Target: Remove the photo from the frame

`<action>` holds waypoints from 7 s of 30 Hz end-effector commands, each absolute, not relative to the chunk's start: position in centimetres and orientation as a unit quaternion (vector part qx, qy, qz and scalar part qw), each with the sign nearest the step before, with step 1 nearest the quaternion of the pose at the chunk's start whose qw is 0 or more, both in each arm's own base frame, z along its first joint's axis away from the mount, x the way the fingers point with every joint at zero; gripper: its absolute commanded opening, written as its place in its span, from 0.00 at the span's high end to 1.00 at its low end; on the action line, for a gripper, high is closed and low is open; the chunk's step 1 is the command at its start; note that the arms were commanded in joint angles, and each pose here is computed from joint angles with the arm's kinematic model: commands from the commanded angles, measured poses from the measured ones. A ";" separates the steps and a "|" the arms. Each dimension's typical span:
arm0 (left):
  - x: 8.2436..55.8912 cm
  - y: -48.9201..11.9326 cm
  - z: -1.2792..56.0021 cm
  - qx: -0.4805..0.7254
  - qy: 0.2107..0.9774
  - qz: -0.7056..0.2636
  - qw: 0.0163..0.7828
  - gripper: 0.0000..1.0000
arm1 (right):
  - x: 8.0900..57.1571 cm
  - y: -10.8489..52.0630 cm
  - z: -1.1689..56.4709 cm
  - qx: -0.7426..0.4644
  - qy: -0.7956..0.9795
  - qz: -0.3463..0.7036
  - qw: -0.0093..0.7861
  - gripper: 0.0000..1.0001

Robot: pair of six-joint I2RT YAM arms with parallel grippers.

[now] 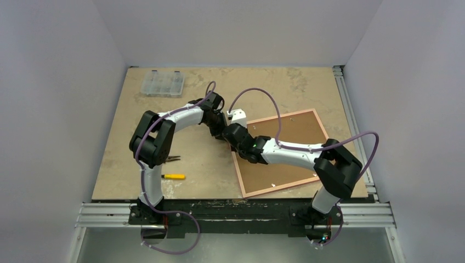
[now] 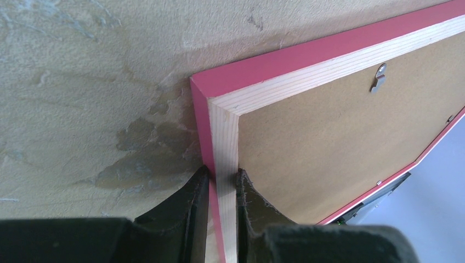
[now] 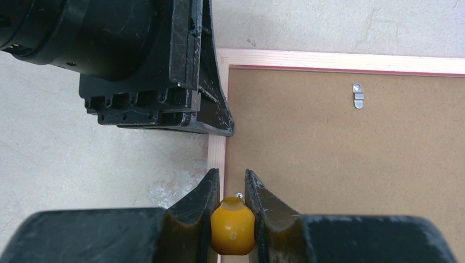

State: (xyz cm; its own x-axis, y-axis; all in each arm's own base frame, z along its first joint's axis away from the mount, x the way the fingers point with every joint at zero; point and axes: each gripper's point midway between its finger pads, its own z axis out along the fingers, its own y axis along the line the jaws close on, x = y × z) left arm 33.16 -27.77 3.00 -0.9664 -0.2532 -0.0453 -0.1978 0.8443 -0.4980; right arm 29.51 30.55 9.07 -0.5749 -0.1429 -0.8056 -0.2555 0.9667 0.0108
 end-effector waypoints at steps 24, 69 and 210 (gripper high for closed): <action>31.3 -27.5 9.1 -0.140 0.922 -0.335 0.136 0.43 | 21.5 15.1 15.3 0.064 0.863 0.092 0.492 1.00; 34.8 -22.8 5.5 -0.005 0.978 -0.164 0.128 0.65 | 21.6 17.3 13.5 0.017 0.869 0.114 0.481 1.00; 36.4 -26.7 1.9 -0.076 0.953 -0.284 0.066 1.00 | 32.1 28.0 6.5 -0.210 0.908 0.012 0.363 1.00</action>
State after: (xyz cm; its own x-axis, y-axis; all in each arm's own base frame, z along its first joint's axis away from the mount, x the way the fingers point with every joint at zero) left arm 35.13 -27.29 2.94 -0.9828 -0.1807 -0.0387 -0.1259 0.8082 -0.5753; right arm 34.39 30.71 8.87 -0.5966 -0.2078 -0.7752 -0.3386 0.9409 0.0083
